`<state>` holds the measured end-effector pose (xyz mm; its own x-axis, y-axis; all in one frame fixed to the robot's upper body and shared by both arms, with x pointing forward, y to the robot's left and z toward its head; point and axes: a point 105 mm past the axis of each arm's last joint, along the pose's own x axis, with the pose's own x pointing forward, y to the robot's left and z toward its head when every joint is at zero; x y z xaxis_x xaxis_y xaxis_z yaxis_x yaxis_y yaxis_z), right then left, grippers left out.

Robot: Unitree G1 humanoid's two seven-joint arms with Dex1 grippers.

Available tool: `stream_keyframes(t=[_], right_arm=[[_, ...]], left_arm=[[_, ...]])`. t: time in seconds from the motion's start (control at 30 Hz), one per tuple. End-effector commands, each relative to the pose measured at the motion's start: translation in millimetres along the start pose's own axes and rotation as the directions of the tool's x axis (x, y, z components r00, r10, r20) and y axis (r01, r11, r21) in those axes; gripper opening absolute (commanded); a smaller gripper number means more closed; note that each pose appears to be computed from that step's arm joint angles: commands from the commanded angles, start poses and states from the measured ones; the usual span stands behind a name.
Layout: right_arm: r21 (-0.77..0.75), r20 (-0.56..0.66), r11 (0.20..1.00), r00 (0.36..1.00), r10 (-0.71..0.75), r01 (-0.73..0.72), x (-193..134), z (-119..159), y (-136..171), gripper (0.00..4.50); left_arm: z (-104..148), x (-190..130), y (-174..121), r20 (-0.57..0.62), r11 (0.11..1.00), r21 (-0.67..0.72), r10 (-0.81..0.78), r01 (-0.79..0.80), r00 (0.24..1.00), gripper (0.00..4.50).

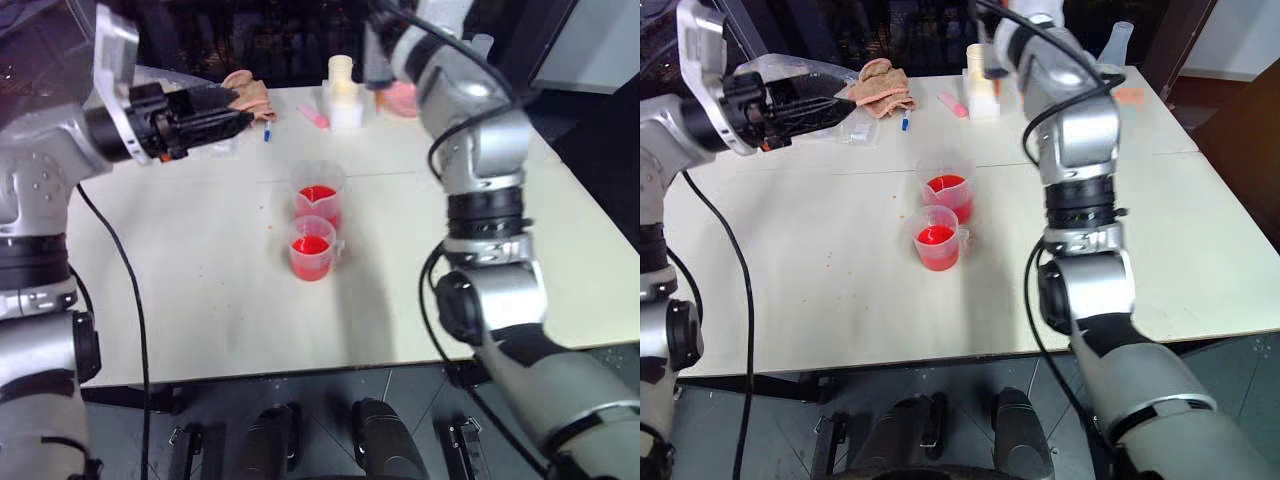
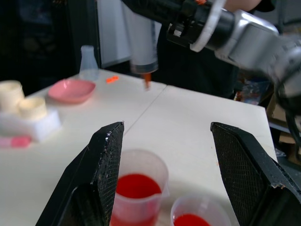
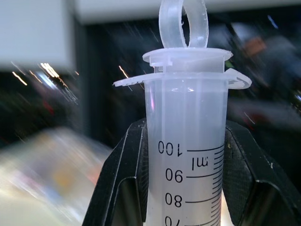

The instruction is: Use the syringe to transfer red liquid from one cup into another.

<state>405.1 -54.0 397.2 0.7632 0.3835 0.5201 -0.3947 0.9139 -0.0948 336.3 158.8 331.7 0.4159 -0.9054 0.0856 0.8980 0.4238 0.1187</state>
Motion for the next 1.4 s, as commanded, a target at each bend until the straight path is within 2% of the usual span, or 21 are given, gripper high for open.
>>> stream_keyframes(t=[0.03,0.1,0.33,0.6,1.4], right_arm=[[0.075,0.124,0.997,0.992,-0.009,0.0,-8.0,-2.2,14.1,1.41],[0.089,0.168,0.995,0.985,0.025,-0.04,-12.8,-8.5,24.1,1.41],[0.167,0.068,0.985,0.997,0.023,-0.034,-30.9,-69.5,33.0,1.41],[0.185,0.017,0.981,0.998,0.058,-0.06,-49.8,-108.9,53.0,1.41],[0.101,-0.009,0.991,0.996,0.088,-0.087,-66.6,-143.3,68.6,1.41]], left_arm=[[10.4,2.0,-1.3,0.005,0.999,0.039,-0.016,0.016,1.0,3.09],[12.6,3.8,-0.7,0.002,0.999,0.045,-0.02,0.02,1.0,3.09],[13.7,15.4,-0.7,-0.014,0.997,0.046,-0.053,0.054,0.998,3.09],[-1.0,37.3,-0.2,-0.031,0.994,0.043,-0.095,0.097,0.995,3.09],[-11.8,65.5,11.9,-0.033,0.993,0.053,-0.107,0.109,0.994,3.09]])
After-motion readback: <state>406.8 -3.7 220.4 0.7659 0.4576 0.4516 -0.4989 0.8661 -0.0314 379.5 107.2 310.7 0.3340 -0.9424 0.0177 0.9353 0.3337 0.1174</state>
